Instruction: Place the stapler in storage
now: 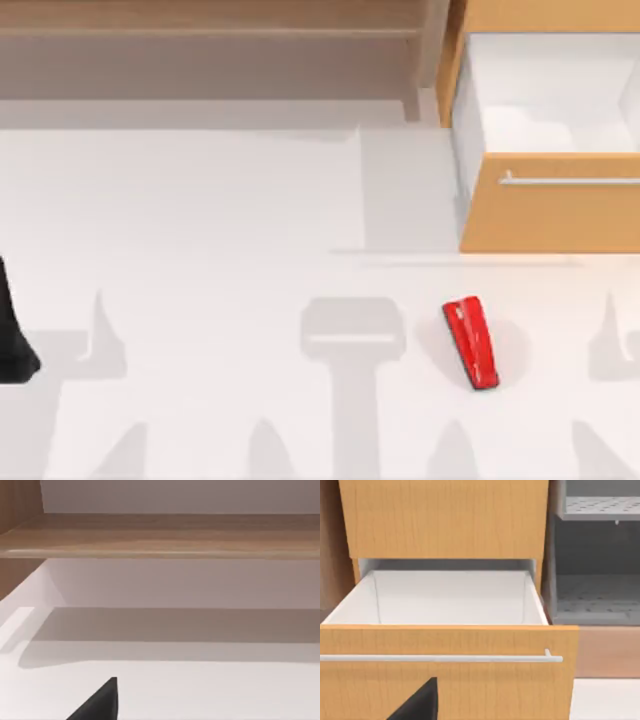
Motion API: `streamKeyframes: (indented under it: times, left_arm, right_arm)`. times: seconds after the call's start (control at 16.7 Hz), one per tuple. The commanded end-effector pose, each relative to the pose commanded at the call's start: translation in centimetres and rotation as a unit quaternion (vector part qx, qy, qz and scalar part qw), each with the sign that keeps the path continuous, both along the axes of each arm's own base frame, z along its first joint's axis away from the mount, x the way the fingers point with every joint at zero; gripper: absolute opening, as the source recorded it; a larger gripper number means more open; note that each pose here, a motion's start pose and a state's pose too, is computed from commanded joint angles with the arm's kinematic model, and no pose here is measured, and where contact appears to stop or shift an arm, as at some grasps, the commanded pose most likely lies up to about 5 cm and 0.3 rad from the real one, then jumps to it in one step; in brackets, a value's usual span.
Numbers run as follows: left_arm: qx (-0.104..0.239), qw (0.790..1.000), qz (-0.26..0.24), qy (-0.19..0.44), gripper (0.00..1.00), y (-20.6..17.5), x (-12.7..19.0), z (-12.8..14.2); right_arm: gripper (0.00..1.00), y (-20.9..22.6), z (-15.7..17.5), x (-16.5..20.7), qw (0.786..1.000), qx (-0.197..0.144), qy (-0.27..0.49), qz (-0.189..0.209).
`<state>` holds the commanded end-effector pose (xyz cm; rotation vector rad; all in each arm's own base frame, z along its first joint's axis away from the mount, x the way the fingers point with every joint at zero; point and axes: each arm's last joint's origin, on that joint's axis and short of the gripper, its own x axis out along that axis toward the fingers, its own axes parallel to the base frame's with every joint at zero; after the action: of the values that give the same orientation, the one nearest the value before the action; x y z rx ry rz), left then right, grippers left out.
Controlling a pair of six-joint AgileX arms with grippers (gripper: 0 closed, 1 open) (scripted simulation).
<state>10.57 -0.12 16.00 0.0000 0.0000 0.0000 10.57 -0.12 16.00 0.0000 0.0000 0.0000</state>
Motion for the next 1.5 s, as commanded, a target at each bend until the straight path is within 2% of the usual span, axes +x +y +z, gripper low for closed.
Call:
streamKeyframes:
  times: [0.18,0.36,0.54,0.72,0.9,1.08,1.32,1.5]
  left_arm:
    - [0.0,1.0,0.0,0.0,1.0,0.0,0.0,0.0]
    - [0.0,1.0,0.0,0.0,1.0,0.0,0.0,0.0]
    - [0.0,1.0,0.0,0.0,1.0,0.0,0.0,0.0]
    - [0.0,1.0,0.0,0.0,1.0,0.0,0.0,0.0]
    - [0.0,1.0,0.0,0.0,1.0,0.0,0.0,0.0]
    - [0.0,1.0,0.0,0.0,1.0,0.0,0.0,0.0]
    - [0.0,1.0,0.0,0.0,1.0,0.0,0.0,0.0]
    - [0.0,1.0,0.0,0.0,1.0,0.0,0.0,0.0]
  right_arm:
    - [1.0,0.0,0.2,0.0,1.0,0.001,0.004,0.002]
    - [1.0,0.4,1.7,0.2,0.999,0.01,0.04,0.021]
    - [1.0,1.3,4.0,1.1,0.992,0.023,0.116,0.052]
    - [1.0,2.7,6.3,3.4,0.969,0.032,0.23,0.082]
    - [1.0,5.0,7.6,7.1,0.928,0.03,0.357,0.102]
    - [1.0,8.1,7.5,11.2,0.874,0.017,0.473,0.109]
    - [1.0,12.8,5.4,15.8,0.797,-0.014,0.595,0.101]
    - [1.0,16.0,3.1,18.1,0.748,-0.041,0.657,0.088]
